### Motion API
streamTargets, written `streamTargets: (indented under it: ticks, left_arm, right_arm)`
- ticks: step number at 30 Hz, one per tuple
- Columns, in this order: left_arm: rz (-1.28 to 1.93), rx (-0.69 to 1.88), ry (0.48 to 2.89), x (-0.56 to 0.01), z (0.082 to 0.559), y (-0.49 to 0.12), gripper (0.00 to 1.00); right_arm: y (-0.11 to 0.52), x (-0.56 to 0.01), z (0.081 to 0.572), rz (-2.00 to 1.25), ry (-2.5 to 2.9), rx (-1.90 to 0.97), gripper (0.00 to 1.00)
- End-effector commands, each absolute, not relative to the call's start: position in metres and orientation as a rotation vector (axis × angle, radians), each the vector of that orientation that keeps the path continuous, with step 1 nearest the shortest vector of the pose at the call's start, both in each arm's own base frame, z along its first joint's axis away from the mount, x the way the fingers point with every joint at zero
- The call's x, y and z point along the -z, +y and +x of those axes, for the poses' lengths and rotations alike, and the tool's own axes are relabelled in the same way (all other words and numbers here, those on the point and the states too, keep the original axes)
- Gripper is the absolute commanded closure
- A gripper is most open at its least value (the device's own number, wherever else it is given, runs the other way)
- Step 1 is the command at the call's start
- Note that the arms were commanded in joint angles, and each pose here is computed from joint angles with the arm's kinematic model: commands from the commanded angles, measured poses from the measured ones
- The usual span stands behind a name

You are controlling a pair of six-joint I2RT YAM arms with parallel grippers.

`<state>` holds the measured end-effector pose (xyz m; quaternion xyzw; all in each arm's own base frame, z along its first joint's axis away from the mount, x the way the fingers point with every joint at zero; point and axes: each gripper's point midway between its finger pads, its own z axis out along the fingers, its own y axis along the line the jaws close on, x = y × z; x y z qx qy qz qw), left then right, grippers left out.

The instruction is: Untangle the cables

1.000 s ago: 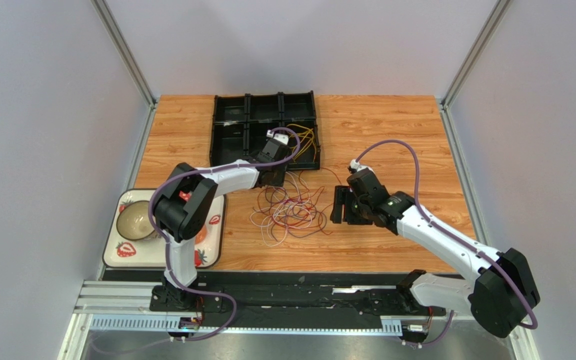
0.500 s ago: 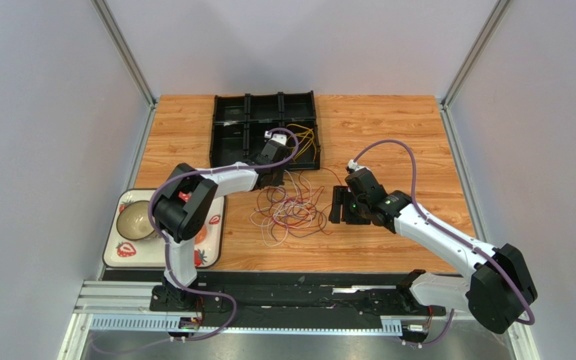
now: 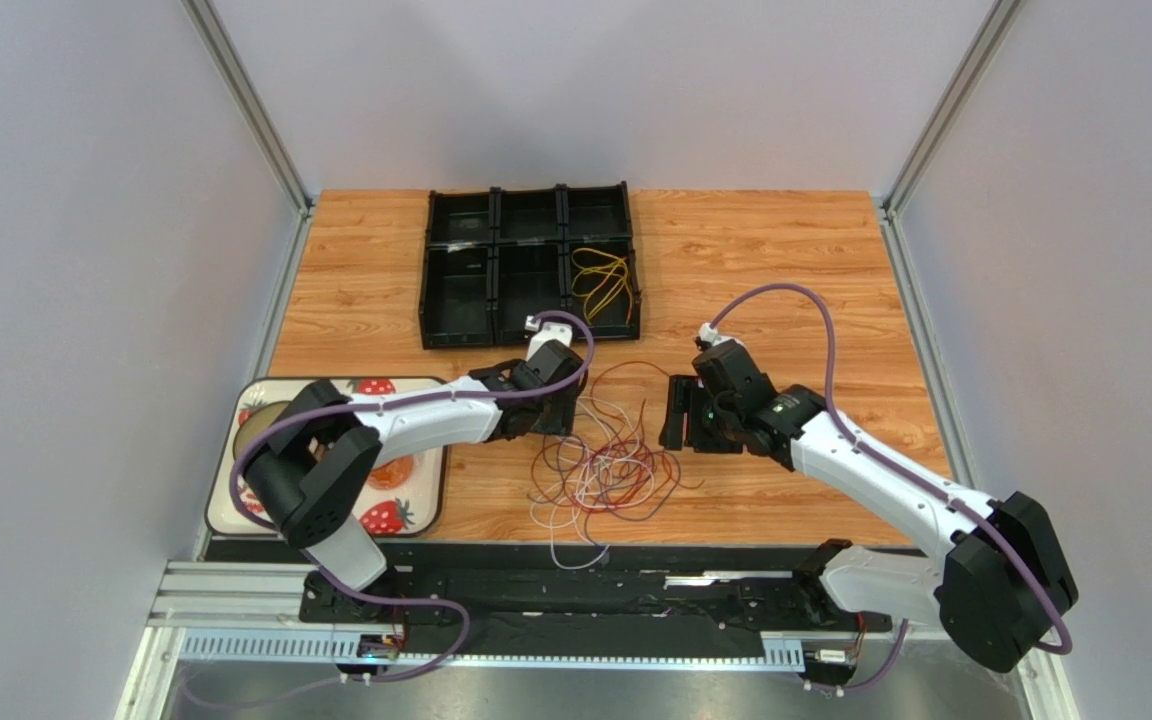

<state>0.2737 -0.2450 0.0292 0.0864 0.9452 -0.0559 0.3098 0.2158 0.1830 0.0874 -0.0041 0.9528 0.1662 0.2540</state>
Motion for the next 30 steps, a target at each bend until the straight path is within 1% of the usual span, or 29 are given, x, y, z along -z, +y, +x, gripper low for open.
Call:
streamTargets:
  ticks: [1,5,11,15,21,27,30]
  left_arm:
    - [0.152,0.079,2.404,-0.065,0.287,-0.226,0.34]
    - [0.197,0.072,2.364,-0.083,0.3,-0.233,0.32]
    - [0.229,0.074,2.376,-0.076,0.311,-0.241,0.38]
    - [0.232,0.08,2.416,-0.064,0.308,-0.244,0.41]
    - [0.199,0.127,2.418,-0.068,0.295,-0.238,0.41]
    - [0.243,0.122,2.435,-0.061,0.289,-0.236,0.41]
    - [0.253,0.122,2.444,-0.057,0.289,-0.237,0.44]
  right_arm:
    - [0.188,-0.097,0.216,0.009,2.551,-0.51,0.37]
    - [0.187,-0.102,0.214,0.012,2.537,-0.523,0.37]
    - [0.181,-0.103,0.209,0.022,2.531,-0.512,0.37]
    - [0.176,-0.1,0.206,0.026,2.537,-0.493,0.37]
    - [0.177,-0.096,0.206,0.026,2.544,-0.495,0.37]
    - [0.181,-0.094,0.209,0.017,2.553,-0.502,0.37]
    - [0.182,-0.093,0.209,0.012,2.557,-0.502,0.37]
